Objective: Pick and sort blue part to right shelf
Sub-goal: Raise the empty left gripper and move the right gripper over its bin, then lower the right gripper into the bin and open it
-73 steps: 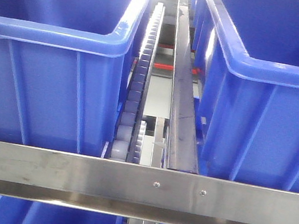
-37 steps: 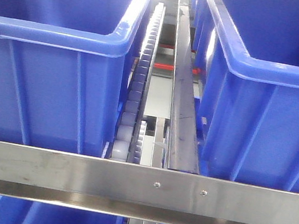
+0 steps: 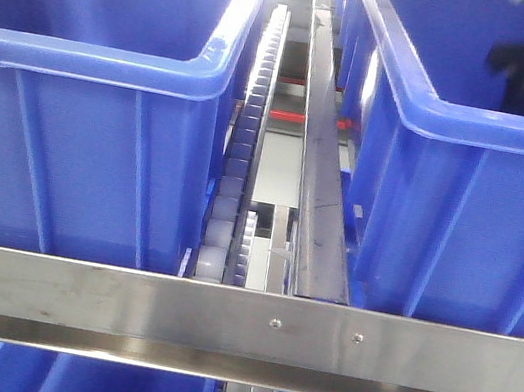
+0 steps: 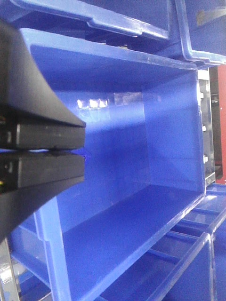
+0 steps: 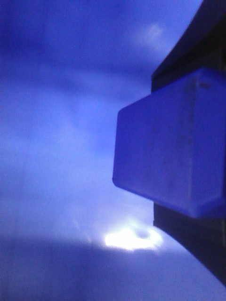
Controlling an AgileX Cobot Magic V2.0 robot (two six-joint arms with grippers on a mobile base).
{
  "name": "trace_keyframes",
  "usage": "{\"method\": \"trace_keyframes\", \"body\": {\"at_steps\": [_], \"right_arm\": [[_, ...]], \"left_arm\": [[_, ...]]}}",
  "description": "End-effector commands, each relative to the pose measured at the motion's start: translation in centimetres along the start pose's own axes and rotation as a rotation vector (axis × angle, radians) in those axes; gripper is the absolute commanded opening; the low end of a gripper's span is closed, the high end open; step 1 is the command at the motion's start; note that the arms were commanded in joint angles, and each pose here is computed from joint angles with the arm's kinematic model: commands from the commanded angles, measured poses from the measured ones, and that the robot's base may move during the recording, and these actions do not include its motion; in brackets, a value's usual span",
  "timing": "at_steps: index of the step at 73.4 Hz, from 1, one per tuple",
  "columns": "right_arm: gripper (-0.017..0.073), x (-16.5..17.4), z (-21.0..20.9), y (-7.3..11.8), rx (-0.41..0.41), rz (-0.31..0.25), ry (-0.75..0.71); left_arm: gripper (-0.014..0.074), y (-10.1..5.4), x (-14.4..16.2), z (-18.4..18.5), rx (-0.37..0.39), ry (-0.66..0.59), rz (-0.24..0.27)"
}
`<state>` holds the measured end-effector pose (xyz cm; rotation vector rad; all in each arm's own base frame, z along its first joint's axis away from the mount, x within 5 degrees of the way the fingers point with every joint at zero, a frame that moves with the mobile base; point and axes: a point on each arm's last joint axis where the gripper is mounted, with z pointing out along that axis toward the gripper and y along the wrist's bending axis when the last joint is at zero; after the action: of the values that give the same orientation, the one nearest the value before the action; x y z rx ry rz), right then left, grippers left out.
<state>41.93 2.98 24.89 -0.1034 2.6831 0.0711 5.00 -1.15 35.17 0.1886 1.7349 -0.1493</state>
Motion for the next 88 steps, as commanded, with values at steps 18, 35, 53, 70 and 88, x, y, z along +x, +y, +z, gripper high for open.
{"method": "trace_keyframes", "body": {"at_steps": [18, 35, 53, 70, 88], "right_arm": [[0.0349, -1.7, -0.8, -0.3, 0.015, -0.018, -0.122], [0.0614, -1.8, -1.5, -0.5, 0.031, -0.033, -0.136], [0.0603, -2.0, -6.3, -0.3, 0.035, -0.037, -0.228], [0.0462, -0.7, -13.4, 0.1, 0.036, -0.04, -0.313], [0.0069, 3.6, -17.9, 0.3, 0.038, -0.041, -0.39]], "left_arm": [[0.0133, 0.0, -1.5, -0.2, 0.004, -0.102, -0.007], [0.0133, 0.0, -1.5, -0.2, 0.004, -0.104, -0.007], [0.0133, 0.0, -1.5, -0.2, 0.004, -0.104, -0.007], [0.0133, 0.0, -1.6, -0.3, 0.004, -0.106, -0.007], [0.0133, 0.0, -1.6, -0.3, 0.004, -0.112, -0.007]]}}
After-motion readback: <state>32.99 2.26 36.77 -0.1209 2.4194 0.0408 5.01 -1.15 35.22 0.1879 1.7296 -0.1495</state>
